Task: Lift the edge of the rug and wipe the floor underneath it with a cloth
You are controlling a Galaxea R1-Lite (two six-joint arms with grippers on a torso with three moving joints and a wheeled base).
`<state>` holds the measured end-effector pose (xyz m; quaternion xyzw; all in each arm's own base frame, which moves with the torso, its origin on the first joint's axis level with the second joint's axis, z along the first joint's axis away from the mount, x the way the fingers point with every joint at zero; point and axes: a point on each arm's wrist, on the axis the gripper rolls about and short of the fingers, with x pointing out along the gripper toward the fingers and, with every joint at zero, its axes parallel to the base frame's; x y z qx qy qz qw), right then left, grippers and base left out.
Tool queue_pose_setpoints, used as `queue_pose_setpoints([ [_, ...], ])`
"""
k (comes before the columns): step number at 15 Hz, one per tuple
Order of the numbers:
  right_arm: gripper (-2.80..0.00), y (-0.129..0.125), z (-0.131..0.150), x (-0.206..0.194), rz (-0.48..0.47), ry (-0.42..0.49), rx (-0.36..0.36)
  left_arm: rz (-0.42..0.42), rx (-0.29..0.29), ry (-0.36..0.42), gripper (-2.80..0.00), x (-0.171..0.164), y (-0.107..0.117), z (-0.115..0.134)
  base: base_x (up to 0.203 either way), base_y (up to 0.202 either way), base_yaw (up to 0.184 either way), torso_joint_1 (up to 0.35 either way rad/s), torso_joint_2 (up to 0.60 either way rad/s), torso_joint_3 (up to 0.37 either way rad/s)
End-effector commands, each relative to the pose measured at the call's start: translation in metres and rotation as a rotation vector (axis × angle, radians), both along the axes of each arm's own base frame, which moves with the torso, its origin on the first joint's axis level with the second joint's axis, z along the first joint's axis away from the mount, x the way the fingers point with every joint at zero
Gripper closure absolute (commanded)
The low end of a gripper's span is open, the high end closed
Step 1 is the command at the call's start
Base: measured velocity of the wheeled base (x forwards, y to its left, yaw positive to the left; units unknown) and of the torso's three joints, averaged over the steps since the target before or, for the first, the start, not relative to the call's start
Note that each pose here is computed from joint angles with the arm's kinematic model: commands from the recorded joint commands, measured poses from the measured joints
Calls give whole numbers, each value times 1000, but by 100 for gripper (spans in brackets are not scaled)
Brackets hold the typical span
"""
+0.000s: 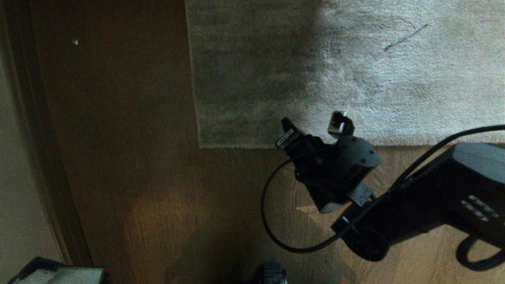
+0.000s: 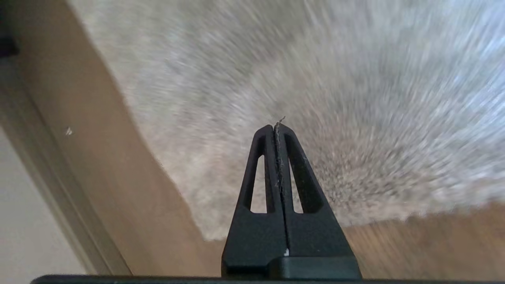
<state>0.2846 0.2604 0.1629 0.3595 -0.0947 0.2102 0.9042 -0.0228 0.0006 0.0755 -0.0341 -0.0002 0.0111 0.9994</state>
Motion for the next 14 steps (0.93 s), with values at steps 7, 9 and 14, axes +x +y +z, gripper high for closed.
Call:
queue_pose_setpoints([
  [7, 0, -83, 49, -85, -73, -106, -120, 1, -1, 0, 0, 0, 0, 0, 0, 0, 0, 0, 0, 0],
  [9, 0, -104, 54, -93, -130, -125, -152, 1, -1, 0, 0, 0, 0, 0, 0, 0, 0, 0, 0, 0],
  [14, 0, -172, 41, -105, -362, -78, -244, 1, -1, 0, 0, 0, 0, 0, 0, 0, 0, 0, 0, 0],
])
